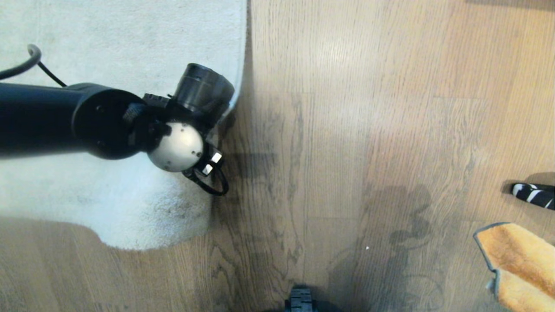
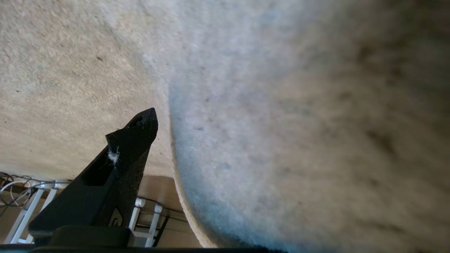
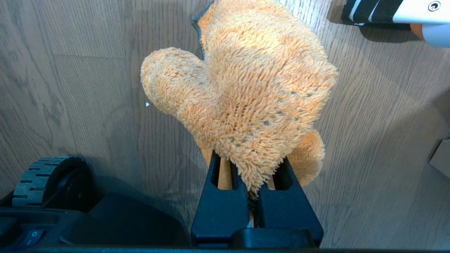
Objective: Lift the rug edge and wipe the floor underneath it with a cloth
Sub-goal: Lift up the carpet
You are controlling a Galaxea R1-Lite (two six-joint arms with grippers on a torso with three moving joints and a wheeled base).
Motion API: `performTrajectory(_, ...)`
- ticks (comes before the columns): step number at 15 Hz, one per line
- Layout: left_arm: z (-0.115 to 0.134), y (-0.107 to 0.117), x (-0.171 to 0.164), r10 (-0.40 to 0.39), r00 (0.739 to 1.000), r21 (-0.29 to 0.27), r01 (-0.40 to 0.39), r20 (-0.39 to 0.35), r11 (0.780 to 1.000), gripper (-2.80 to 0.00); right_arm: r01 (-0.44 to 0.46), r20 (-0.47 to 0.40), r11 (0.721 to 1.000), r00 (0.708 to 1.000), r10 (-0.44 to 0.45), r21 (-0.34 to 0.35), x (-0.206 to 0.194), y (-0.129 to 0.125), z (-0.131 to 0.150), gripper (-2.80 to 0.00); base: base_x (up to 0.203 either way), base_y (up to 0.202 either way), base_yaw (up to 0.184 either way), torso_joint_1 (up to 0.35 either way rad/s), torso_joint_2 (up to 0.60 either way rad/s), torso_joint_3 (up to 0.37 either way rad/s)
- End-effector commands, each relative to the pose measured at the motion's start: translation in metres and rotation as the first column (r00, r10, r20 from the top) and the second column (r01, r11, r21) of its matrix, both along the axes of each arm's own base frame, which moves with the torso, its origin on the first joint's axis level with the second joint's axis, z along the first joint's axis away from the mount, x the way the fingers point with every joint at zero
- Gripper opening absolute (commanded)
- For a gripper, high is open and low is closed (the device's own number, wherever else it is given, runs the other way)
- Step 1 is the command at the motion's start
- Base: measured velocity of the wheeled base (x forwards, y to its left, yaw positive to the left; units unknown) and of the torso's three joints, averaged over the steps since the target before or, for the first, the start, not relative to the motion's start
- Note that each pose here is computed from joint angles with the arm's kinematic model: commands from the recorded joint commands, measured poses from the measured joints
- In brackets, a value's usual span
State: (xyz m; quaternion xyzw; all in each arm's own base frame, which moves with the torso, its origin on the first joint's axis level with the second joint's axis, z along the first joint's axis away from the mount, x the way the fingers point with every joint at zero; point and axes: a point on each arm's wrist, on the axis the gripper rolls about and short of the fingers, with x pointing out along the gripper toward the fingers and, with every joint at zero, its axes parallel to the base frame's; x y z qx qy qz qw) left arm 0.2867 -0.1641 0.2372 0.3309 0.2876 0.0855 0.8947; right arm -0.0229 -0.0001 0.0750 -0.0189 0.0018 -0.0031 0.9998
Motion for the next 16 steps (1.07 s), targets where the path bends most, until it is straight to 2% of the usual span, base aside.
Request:
performTrajectory(1, -0.004, -0.004, -0.008, -0.018, 1.000, 0.014, 0.018, -0.013, 1.000, 0.00, 0.000, -0.001, 1.000, 1.000, 0.000, -0.001, 0.000, 0.000, 0.000, -2.80, 0.000, 0.000, 0.000, 0.000, 0.00, 0.000)
performTrajectory(8, -0.010, -0.024, -0.020, -0.081, 0.996, 0.031, 0.081, -0.027, 0.996, 0.00, 0.000, -0.001, 1.000, 1.000, 0.000, -0.001, 0.000, 0.000, 0.000, -2.80, 0.000, 0.000, 0.000, 0.000, 0.00, 0.000)
performTrajectory(15, -0.021, -0.037, -0.034, -0.130, 0.990, 0.070, 0.134, -0.063, 0.988, 0.00, 0.000, -0.001, 1.000, 1.000, 0.000, -0.001, 0.000, 0.000, 0.000, -2.80, 0.000, 0.000, 0.000, 0.000, 0.00, 0.000)
performTrajectory(16, -0.023, -0.037, -0.038, -0.131, 0.988, 0.090, 0.139, -0.086, 0.986, 0.00, 0.000, -0.001, 1.000, 1.000, 0.000, -0.001, 0.000, 0.000, 0.000, -2.80, 0.000, 0.000, 0.000, 0.000, 0.00, 0.000)
